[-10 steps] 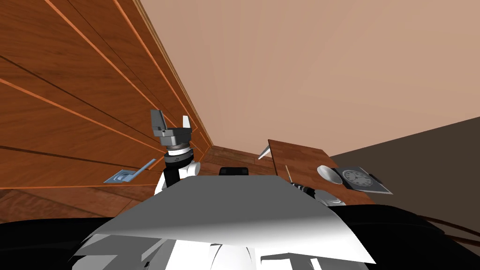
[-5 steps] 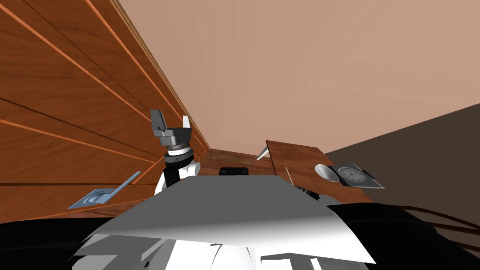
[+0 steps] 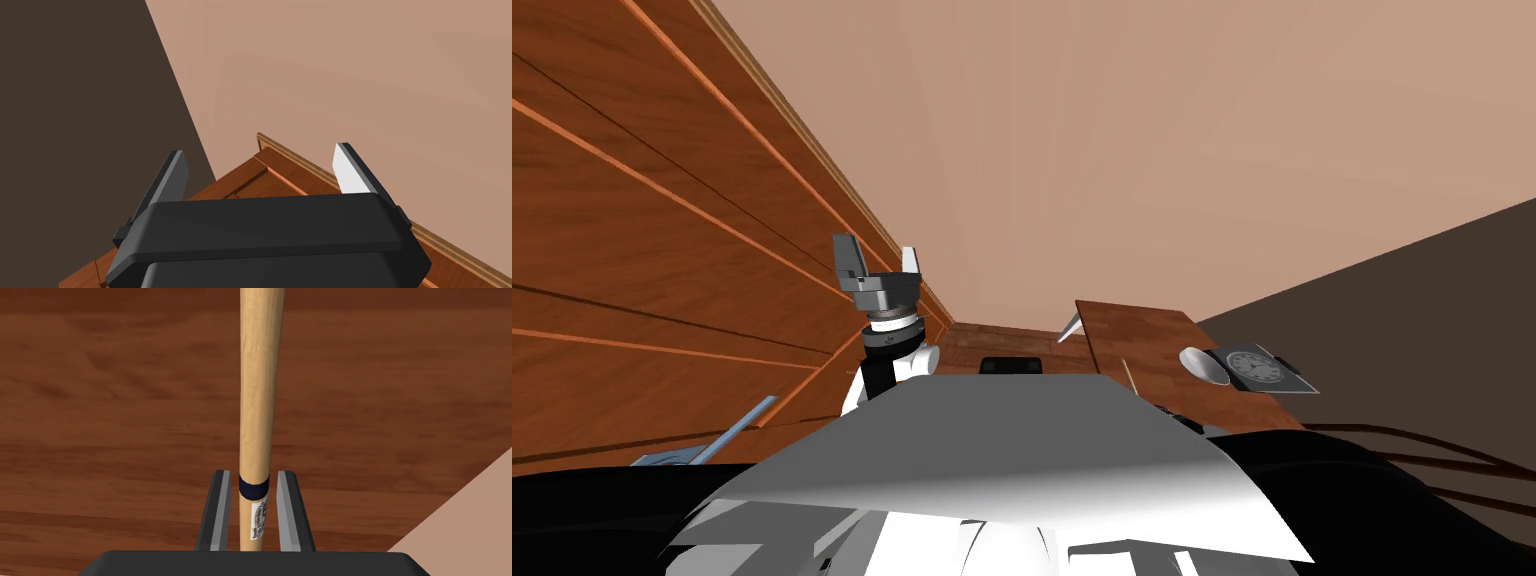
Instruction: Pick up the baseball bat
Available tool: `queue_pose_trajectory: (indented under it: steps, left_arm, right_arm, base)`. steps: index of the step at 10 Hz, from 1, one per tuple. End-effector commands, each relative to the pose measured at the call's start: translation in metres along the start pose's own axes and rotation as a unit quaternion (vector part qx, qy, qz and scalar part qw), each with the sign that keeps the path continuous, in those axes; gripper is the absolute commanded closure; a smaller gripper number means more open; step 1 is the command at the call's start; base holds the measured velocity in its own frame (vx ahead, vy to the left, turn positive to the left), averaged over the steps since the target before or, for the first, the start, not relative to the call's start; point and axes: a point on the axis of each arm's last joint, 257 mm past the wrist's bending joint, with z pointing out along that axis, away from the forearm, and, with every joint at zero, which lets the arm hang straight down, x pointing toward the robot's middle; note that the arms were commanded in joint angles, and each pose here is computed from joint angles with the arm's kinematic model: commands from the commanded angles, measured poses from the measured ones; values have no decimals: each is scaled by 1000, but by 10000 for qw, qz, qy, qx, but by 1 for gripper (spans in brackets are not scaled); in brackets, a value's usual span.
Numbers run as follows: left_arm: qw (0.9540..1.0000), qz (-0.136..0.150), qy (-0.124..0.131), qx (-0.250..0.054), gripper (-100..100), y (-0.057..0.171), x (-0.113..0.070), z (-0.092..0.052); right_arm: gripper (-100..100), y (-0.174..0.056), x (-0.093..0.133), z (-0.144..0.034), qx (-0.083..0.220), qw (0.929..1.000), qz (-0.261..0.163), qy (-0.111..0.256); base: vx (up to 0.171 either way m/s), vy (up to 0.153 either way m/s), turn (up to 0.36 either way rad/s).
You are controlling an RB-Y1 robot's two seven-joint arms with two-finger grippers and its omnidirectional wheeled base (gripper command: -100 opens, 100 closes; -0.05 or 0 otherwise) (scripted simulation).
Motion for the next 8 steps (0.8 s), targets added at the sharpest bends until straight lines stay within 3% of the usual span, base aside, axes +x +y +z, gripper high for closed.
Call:
queue_pose_trajectory:
  steps: [1, 8]
  left_arm:
    - [10000, 0, 0, 0, 0, 0, 0, 0]
    - [10000, 0, 0, 1, 0, 0, 0, 0]
  right_arm:
    - [100, 1, 2, -3, -19, 9999, -144, -4]
    - [100, 5, 24, -23, -117, 9993, -364, -48]
  base:
    - [81, -1, -64]
    - [87, -3, -100]
